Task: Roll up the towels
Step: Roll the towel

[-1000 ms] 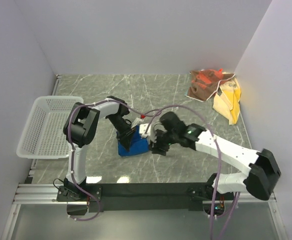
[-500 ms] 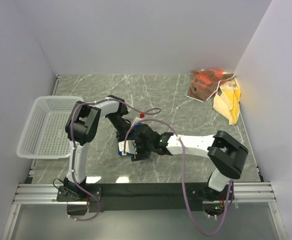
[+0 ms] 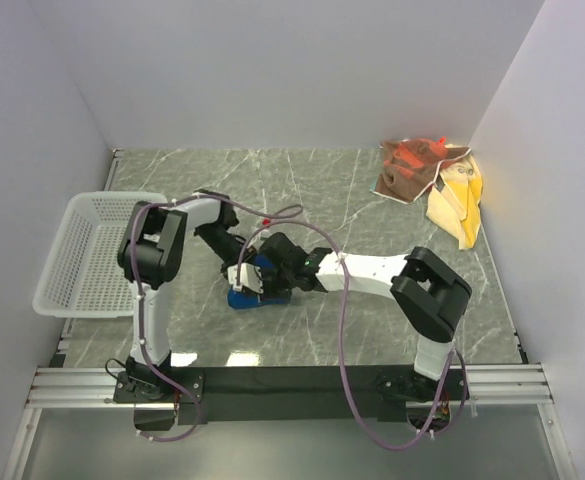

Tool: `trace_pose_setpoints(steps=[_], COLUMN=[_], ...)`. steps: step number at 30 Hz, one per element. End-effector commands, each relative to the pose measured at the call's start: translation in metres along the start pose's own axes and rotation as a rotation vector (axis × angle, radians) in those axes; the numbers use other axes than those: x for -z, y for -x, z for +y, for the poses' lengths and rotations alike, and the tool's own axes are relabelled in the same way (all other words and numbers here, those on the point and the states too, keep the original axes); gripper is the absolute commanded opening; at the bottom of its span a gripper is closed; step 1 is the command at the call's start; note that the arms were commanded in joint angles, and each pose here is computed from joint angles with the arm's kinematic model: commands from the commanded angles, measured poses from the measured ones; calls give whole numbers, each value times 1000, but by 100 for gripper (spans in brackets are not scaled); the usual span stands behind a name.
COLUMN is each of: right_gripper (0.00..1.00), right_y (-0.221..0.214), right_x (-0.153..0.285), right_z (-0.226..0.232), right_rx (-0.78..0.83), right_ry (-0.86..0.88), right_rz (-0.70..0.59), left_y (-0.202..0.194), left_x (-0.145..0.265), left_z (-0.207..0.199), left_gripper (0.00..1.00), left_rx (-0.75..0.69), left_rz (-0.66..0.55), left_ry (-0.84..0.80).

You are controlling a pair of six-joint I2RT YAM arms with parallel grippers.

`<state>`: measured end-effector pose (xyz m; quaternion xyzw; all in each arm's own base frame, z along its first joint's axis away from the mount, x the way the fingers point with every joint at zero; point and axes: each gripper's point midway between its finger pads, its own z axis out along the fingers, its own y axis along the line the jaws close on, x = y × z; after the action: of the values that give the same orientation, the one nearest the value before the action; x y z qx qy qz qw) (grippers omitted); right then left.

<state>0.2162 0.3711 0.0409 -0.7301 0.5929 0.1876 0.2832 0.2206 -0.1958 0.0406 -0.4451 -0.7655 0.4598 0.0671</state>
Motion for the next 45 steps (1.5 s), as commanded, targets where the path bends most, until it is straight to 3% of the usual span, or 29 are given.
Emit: trace_pose_setpoints(steps=[1,8,12,16,19,22,23,25,32,35,38,45], right_gripper=[0,0,0,0,0,0,0,0,0,0,0,0], right_y=[-13,-11,-16,-27,-34,-39,-38,-45,-55,-54,-57,-58], right_x=[-6,0,-8,-14,-18,-22,-22,-26,-34,-34,-34,-35], right_z=[43,20,16,14,8,0,-1,0,-5,-7,-7,-10], right_rx=[-146,-347,-446,-524,-587,-634,-645,-681,-730,-741,-747,-761], right_ry=[216,346,437,491,532,561,578,617,655,658,673,676], right_rz=[13,-15,-22,-13,-20,-20,-27,-3,5,0,12,5], left_y=[12,49,49,41,26,11,3,3,13,22,30,40], left_x=[33,115,170,196,190,171,144,143,78,64,53,29], left_z=[37,18,5,-25,-38,-40,-35,-36,-35,-29,-22,4], left_gripper=[31,40,42,44,49,53,53,56,63,77,82,77], left_rx=[-134,-118,-110,-213,-341,-483,-521,-637,-942,-1005,-1047,-1016], left_rz=[-88,-385,-564,-638,-624,-550,-491,-436,-245,-197,-174,-101], left_ry=[191,297,387,533,666,811,803,928,973,990,1004,994])
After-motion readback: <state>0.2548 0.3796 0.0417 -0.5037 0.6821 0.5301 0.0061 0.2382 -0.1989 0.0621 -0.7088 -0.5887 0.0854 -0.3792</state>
